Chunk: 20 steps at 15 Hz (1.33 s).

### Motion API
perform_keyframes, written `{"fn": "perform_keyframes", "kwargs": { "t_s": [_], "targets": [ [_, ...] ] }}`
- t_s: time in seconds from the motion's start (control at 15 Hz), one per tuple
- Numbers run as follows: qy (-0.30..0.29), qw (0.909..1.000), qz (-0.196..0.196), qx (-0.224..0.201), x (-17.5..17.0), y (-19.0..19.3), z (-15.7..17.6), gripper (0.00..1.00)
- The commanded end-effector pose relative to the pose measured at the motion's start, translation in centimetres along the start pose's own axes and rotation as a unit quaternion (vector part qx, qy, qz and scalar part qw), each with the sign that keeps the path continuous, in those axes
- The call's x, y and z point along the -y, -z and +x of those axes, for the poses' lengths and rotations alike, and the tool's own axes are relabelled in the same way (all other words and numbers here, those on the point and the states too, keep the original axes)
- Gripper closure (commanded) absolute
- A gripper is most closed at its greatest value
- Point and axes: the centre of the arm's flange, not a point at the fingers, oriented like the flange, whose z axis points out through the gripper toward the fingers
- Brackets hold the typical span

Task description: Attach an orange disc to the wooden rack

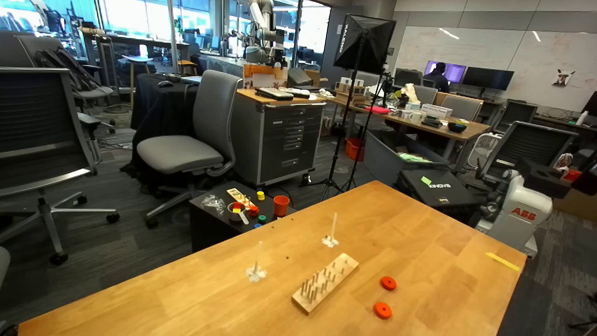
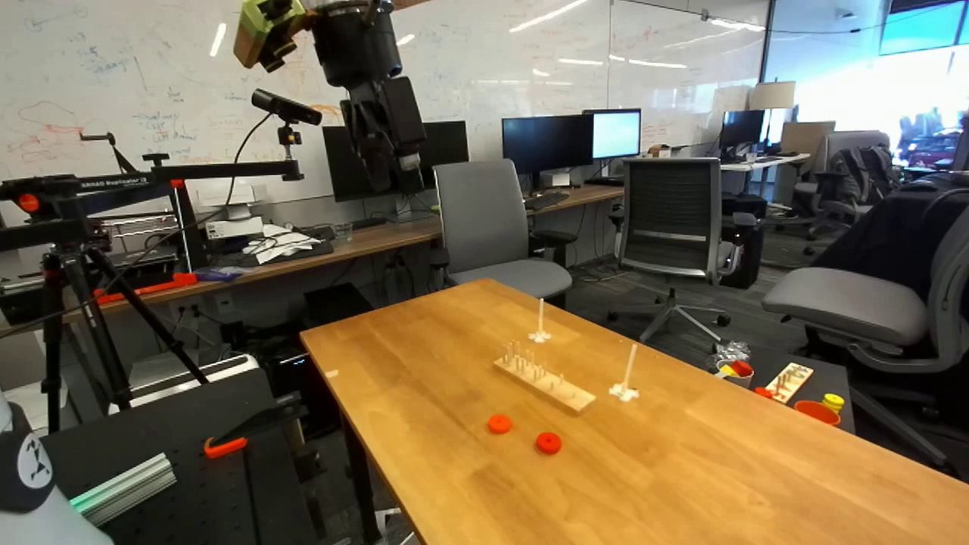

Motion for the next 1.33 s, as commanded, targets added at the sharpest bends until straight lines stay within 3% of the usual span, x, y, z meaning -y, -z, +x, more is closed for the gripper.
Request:
{"fn": "perform_keyframes", "kwargs": {
  "t_s": [0.0, 0.47, 0.73, 0.8, 0.93, 1.13, 1.27],
  "targets": [
    [-0.020, 0.9997, -0.010, 0.000, 0.6, -4.3, 6.6, 0.00],
    [-0.078, 0.9953, -0.029, 0.051, 0.4, -14.2, 13.3, 0.00],
    [-0.116, 0.9865, -0.025, 0.113, 1.5, -20.4, 16.7, 0.00],
    [-0.096, 0.9912, -0.024, 0.088, 0.2, -17.2, 12.0, 0.00],
    [-0.098, 0.9898, -0.024, 0.101, 0.3, -19.1, 12.4, 0.00],
    [-0.098, 0.9903, -0.025, 0.095, 0.2, -18.5, 12.4, 0.00],
    [-0.112, 0.9874, -0.013, 0.111, -0.1, -21.2, 12.7, 0.00]
  ]
}}
